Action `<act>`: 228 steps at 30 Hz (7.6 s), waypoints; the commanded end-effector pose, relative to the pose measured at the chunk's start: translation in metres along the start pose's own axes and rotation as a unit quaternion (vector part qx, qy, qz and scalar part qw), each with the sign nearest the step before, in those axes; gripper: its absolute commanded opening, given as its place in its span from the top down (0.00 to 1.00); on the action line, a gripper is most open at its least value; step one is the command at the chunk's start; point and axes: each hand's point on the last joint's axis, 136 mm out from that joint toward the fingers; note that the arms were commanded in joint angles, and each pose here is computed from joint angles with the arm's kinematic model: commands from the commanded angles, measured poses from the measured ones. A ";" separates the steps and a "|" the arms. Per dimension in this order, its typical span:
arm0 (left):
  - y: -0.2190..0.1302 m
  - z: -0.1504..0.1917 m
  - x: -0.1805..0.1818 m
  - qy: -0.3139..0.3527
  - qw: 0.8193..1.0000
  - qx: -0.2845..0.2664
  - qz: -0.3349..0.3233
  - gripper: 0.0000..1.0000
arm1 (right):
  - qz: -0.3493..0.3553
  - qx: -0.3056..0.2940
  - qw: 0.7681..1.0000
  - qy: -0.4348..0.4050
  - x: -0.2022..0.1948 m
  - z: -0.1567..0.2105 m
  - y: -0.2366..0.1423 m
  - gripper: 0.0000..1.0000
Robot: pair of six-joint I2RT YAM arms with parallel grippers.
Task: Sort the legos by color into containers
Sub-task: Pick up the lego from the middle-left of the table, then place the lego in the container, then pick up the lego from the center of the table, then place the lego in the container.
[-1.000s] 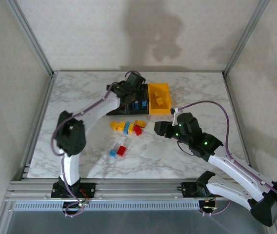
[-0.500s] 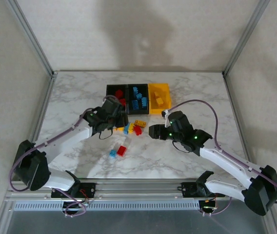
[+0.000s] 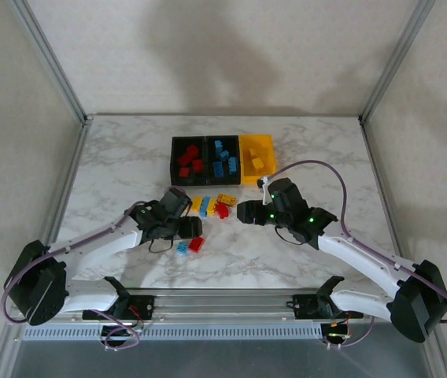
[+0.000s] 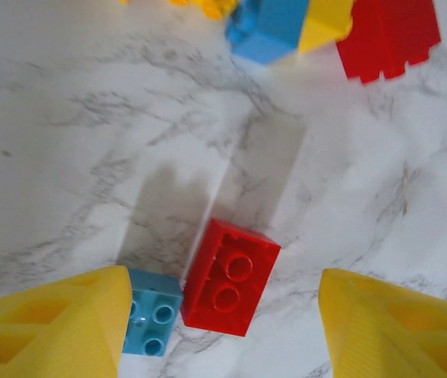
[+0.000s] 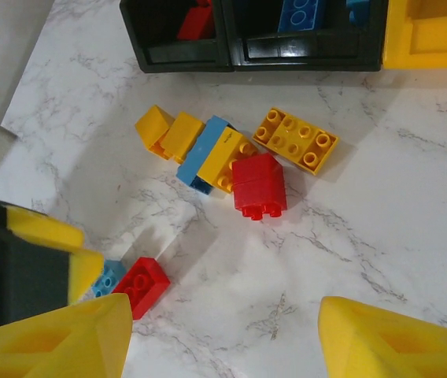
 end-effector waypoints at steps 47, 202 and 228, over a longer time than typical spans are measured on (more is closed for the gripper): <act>-0.006 -0.117 -0.023 0.055 0.995 -0.063 -0.052 0.76 | -0.034 0.005 0.999 -0.002 0.003 0.014 -0.012 0.37; -0.104 -0.037 0.069 -0.226 0.947 -0.230 0.008 0.42 | 0.071 -0.018 0.991 -0.109 0.117 -0.143 0.227 0.50; -0.059 0.007 0.046 -0.151 0.986 -0.067 0.008 0.39 | -0.061 0.041 0.991 -0.110 0.061 0.004 0.036 0.41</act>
Point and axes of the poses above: each hand's point on the last joint's axis, 136 mm out from that joint toward the fingers, its own y axis out along the fingers, its own x axis along the line the jaws close on, z = x × y, and after that the axes turned 12 degrees about y, right-handed
